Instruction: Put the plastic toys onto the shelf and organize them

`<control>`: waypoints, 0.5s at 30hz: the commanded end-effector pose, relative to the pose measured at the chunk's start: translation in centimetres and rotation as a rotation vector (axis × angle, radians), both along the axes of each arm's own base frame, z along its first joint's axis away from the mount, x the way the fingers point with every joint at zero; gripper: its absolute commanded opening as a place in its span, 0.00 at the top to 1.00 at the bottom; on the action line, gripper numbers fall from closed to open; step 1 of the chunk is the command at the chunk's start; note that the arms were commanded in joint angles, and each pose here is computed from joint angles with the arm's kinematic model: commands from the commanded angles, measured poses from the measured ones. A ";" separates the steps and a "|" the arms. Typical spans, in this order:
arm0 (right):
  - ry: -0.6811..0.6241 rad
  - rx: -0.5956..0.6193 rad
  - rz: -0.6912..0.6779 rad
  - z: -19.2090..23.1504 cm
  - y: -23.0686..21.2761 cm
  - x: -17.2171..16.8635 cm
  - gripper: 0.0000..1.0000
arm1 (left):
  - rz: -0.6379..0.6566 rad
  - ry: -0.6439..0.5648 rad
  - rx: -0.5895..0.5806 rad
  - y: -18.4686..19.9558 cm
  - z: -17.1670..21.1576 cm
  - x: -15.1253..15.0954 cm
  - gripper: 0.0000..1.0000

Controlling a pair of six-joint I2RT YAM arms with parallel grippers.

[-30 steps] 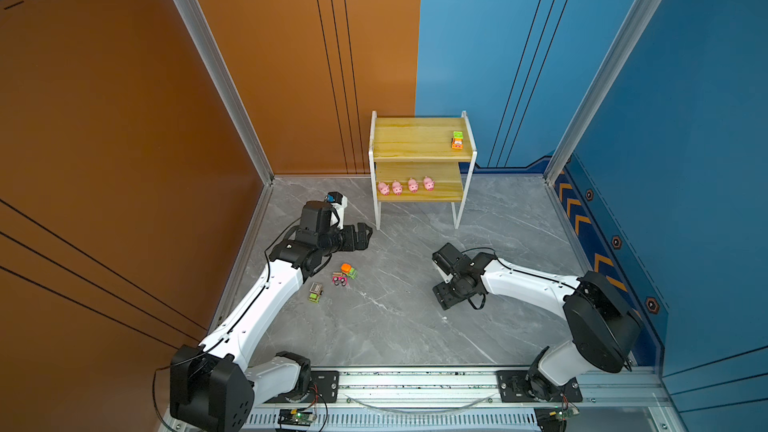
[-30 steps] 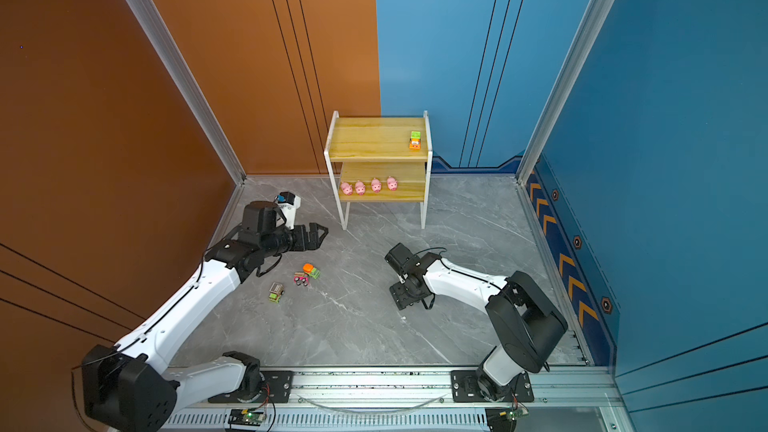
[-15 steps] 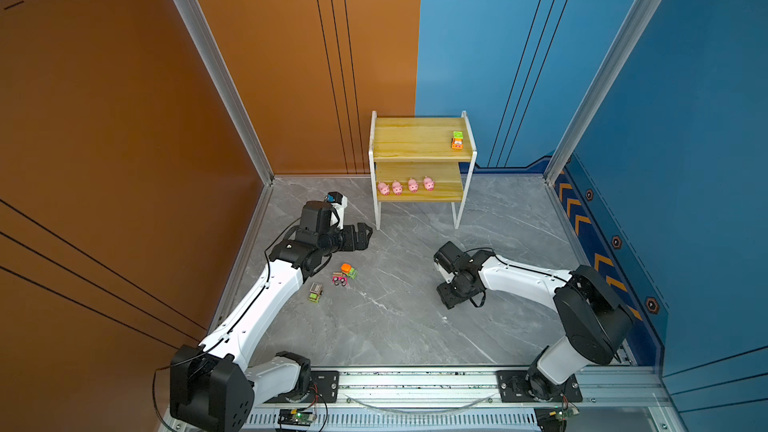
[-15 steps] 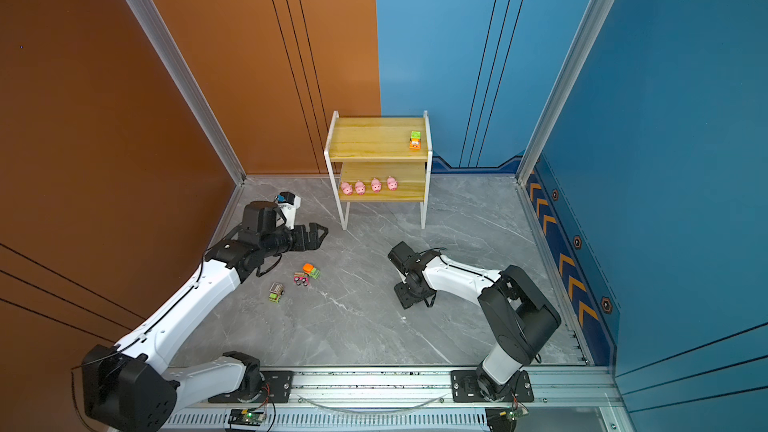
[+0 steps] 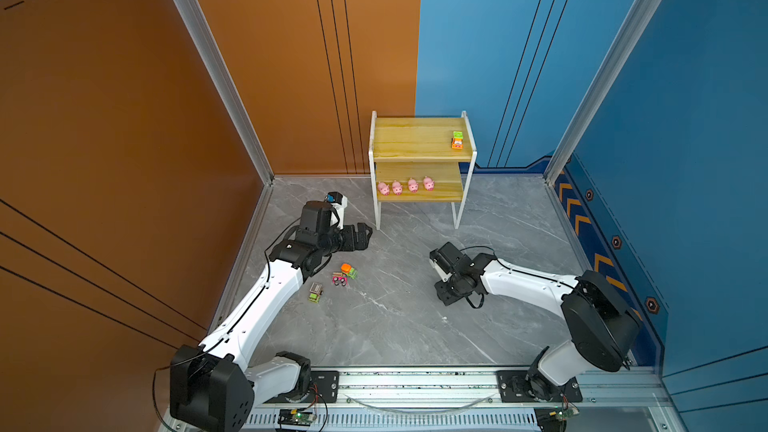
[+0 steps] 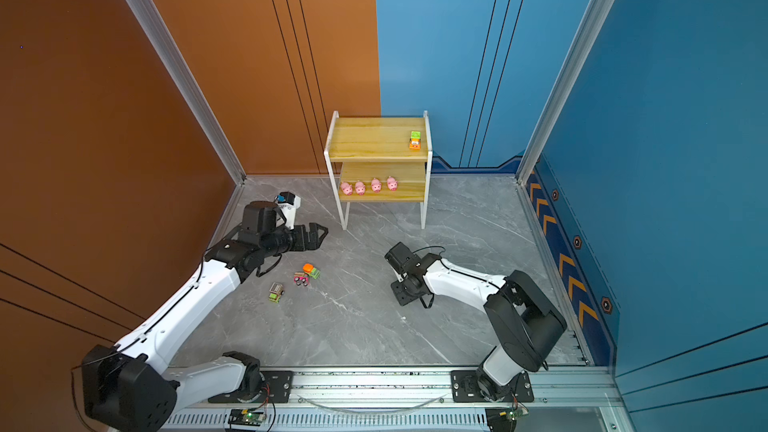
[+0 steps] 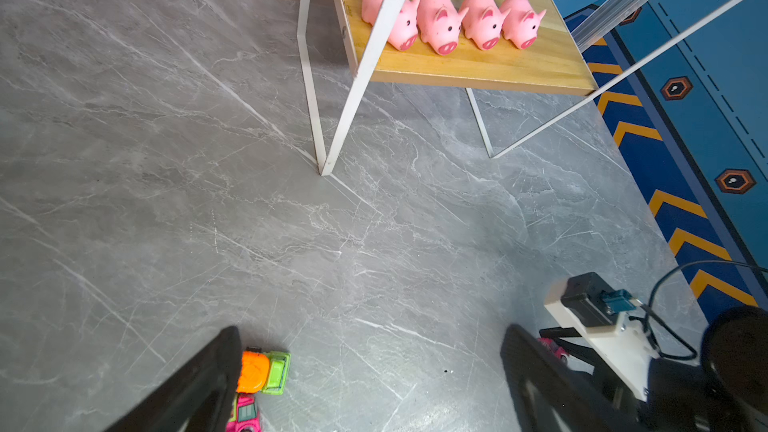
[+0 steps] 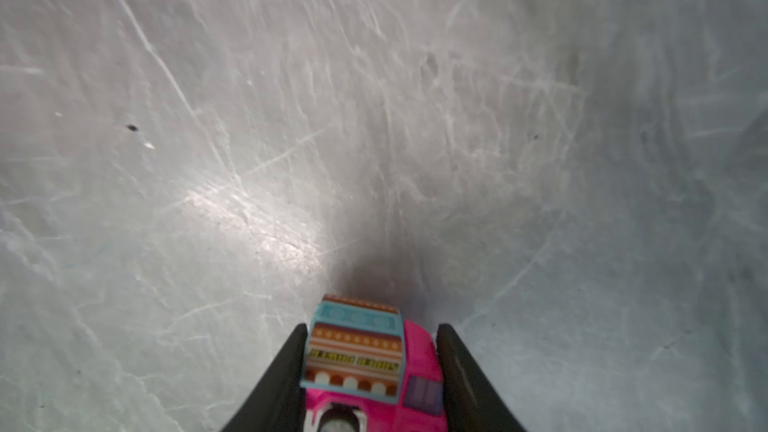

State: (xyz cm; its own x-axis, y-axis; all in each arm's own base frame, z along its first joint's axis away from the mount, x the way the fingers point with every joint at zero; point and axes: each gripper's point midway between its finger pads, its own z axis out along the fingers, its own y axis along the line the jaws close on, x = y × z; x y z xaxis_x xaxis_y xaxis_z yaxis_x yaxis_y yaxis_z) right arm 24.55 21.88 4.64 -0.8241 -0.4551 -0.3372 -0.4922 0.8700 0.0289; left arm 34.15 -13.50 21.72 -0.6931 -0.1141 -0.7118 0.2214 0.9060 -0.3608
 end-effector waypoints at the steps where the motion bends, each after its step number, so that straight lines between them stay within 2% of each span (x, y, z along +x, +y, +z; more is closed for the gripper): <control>1: -0.172 0.086 -0.036 3.0 1.2 2.1 0.58 | -0.001 -0.001 -0.003 0.0 0.5 0.0 0.02; 5: -0.339 0.212 -0.064 5.3 3.2 3.5 0.58 | 0.006 -0.007 -0.002 0.2 0.7 0.1 0.02; 15: -0.776 0.340 -0.089 6.9 8.4 6.6 0.57 | 0.023 -0.024 0.004 0.6 1.1 0.0 0.03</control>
State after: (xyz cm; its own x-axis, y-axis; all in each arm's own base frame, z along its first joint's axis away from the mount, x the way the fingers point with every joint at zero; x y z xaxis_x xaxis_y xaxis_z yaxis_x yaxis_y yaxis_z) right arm 29.23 28.78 8.73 -0.5031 -0.2816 -0.8171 -0.4684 0.8834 -0.0161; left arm 34.18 -13.42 21.74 -0.6918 -0.1155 -0.7128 0.2185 0.9074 -0.3591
